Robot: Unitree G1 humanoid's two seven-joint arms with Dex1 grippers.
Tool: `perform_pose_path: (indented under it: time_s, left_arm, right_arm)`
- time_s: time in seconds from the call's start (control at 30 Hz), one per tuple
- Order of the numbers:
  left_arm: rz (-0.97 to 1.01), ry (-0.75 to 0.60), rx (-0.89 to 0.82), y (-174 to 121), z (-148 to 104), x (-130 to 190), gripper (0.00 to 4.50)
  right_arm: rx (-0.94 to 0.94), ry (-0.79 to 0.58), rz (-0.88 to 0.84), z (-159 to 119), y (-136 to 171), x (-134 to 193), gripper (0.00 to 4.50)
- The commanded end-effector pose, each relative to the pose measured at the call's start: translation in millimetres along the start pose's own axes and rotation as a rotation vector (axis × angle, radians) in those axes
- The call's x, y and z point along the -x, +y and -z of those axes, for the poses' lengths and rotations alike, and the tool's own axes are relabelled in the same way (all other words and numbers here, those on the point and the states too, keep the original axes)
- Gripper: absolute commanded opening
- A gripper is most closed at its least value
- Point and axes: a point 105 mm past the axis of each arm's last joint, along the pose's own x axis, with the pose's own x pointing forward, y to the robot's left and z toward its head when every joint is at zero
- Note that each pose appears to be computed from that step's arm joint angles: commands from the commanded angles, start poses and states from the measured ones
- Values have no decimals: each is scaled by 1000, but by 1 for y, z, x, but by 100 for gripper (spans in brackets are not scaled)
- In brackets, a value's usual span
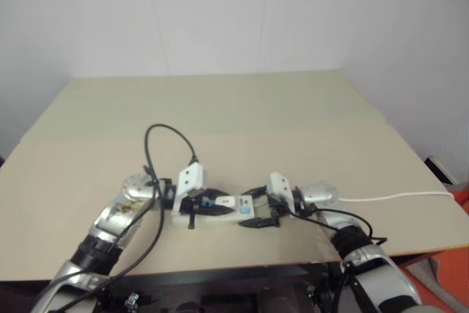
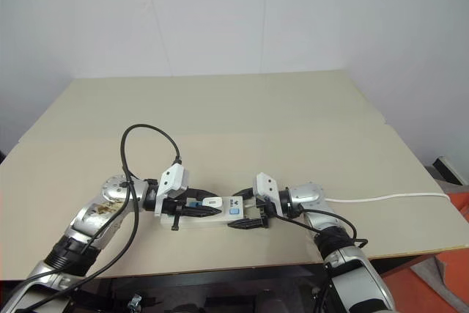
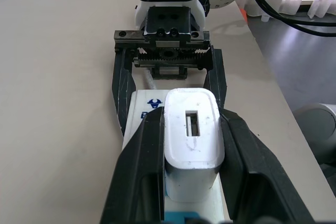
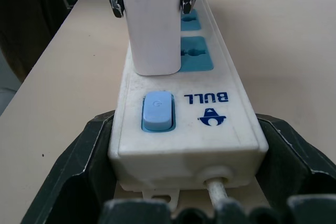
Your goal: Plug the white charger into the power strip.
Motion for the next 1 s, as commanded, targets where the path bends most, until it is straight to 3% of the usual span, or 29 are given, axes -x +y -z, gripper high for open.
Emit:
perform_pose_path:
  time_s: [0.03,0.5,0.87,0.93,1.0]
  left_arm:
    - [87,113,111,-16,37,0,103]
    - [101,137,109,-15,40,-3,103]
    - [80,31,126,-12,21,0,433]
    - [73,4,116,-9,12,3,446]
    - [50,-16,86,-5,3,8,450]
  right_arm:
    - [-29,50,-4,12,4,7,343]
    - [-30,46,4,11,3,6,343]
    - [-30,39,8,10,2,5,343]
    - [-27,39,10,10,2,4,343]
    - [-32,39,22,9,0,5,414]
